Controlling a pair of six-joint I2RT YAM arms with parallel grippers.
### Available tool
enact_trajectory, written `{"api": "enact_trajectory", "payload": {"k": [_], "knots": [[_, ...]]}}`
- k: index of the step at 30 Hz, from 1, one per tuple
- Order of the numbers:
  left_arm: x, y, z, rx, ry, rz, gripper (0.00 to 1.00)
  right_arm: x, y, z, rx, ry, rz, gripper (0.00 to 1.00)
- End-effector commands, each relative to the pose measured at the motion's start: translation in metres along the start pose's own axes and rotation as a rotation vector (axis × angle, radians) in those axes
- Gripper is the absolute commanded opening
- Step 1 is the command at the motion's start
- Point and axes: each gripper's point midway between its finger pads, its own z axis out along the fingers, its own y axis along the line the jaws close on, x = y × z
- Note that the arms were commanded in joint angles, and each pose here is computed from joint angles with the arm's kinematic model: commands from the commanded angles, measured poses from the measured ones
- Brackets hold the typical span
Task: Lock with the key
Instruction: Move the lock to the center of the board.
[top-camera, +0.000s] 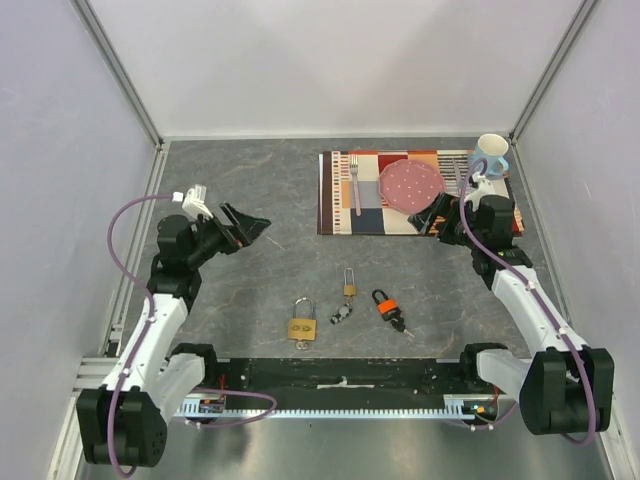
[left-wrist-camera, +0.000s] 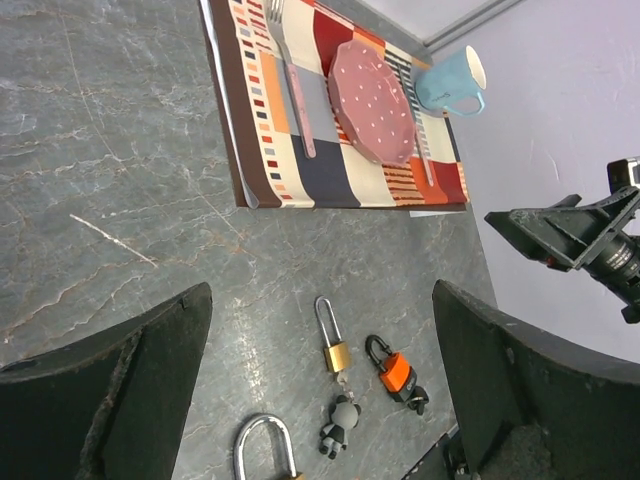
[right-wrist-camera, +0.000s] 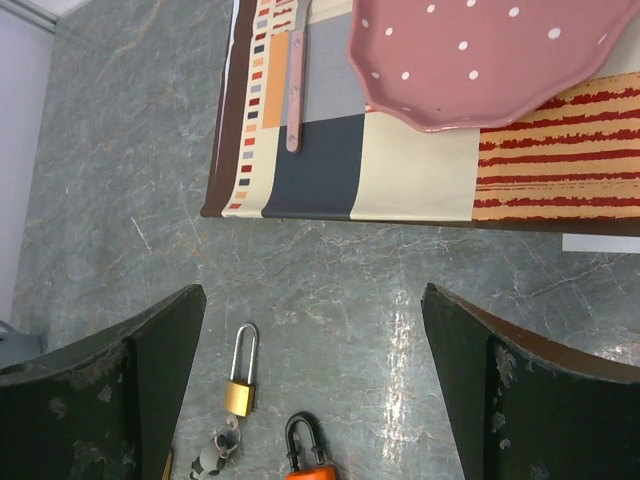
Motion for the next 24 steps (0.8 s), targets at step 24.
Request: {"api": "enact_trajectory", "payload": {"k": [24], "knots": [[0.191, 0.001, 0.018, -0.419, 0.687, 0.423, 0.89, 0.091, 0.014, 0.032, -0.013, 0.217, -0.045, 0.98]]}}
